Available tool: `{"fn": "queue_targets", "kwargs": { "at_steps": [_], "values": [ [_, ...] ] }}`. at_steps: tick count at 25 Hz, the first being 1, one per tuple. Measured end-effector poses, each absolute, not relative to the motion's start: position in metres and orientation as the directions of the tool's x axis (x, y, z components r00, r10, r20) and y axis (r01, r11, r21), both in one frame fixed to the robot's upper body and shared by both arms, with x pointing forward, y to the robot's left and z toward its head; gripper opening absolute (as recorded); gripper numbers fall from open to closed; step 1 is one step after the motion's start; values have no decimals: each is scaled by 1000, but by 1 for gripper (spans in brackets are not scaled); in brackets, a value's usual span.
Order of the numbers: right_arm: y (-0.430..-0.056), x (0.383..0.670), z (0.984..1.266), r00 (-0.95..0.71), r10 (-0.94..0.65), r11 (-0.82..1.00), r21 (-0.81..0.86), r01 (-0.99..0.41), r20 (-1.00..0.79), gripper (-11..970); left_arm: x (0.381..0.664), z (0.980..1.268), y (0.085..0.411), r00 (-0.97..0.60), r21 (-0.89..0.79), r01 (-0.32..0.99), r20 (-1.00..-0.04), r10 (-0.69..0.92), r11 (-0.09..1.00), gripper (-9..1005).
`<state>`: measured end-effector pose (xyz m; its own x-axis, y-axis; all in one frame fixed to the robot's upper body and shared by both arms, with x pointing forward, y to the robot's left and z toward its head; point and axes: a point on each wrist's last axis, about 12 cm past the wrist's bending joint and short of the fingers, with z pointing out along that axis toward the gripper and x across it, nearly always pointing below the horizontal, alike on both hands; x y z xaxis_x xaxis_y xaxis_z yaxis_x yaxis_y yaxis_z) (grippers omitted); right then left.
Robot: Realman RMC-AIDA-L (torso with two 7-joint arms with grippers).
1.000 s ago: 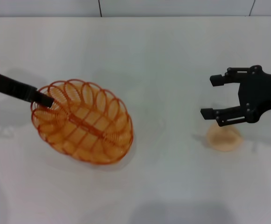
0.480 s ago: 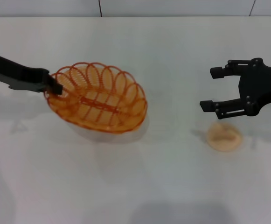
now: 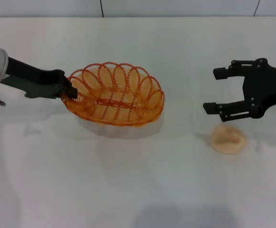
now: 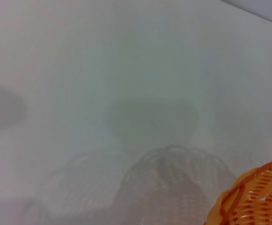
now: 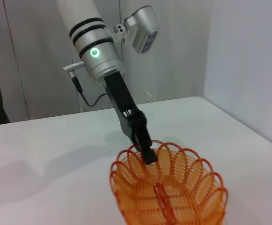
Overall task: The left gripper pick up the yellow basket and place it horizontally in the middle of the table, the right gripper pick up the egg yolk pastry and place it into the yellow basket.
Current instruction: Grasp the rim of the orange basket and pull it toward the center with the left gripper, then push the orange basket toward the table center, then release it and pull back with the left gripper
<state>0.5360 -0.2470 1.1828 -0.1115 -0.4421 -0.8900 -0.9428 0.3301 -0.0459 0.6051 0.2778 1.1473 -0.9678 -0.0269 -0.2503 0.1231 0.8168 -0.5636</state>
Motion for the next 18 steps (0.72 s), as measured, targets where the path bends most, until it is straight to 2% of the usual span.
{"fn": "queue_targets", "kwargs": {
  "at_steps": [4, 18],
  "values": [
    [-247, 535, 1184, -106, -445, 324, -50, -945, -890, 844, 604, 1139, 278, -974, -589, 50, -206, -90, 806, 88],
    [-245, 533, 1187, -81, -444, 299, -63, -952, -893, 839, 601, 1125, 265, -981, -625, -2, -152, -125, 781, 93]
  ]
}}
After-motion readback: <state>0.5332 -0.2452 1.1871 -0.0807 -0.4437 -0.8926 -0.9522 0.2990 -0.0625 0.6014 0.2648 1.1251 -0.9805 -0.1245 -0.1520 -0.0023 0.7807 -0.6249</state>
